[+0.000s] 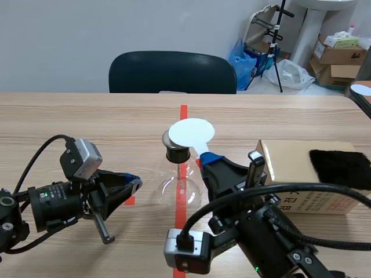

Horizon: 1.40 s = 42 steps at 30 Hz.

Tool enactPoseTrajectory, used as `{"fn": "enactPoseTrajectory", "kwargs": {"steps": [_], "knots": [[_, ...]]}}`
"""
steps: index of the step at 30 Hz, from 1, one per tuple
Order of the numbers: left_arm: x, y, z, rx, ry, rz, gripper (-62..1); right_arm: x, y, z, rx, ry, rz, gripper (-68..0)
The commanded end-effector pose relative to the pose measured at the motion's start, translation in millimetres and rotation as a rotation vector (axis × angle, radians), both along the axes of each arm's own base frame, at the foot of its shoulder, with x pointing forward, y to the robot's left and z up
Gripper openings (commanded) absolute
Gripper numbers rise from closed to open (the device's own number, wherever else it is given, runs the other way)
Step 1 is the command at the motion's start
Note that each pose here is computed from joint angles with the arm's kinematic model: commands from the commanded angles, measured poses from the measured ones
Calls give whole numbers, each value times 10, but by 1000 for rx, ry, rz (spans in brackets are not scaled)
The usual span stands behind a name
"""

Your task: Do the electroscope experiment

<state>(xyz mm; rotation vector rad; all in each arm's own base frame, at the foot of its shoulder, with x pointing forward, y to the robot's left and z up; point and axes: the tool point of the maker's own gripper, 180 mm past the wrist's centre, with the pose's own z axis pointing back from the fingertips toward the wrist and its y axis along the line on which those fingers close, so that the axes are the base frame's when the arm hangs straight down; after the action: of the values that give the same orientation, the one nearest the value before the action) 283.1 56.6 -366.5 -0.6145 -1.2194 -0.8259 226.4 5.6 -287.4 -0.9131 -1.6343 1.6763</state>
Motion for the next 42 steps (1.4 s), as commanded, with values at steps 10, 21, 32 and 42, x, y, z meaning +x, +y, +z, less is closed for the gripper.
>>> {"fn": "enactPoseTrajectory", "kwargs": {"steps": [10, 21, 32, 42], "knots": [[59, -33, 130, -40, -34, 5, -577, -8, 46, 55, -6, -30, 51, -665], [59, -33, 130, -40, -34, 5, -577, -7, 45, 55, -6, -30, 50, -665], [59, -33, 130, -40, -34, 5, -577, -7, 45, 55, -6, -30, 50, -665], [59, -33, 130, -40, -34, 5, -577, -6, 44, 55, -6, -30, 50, -665]]}}
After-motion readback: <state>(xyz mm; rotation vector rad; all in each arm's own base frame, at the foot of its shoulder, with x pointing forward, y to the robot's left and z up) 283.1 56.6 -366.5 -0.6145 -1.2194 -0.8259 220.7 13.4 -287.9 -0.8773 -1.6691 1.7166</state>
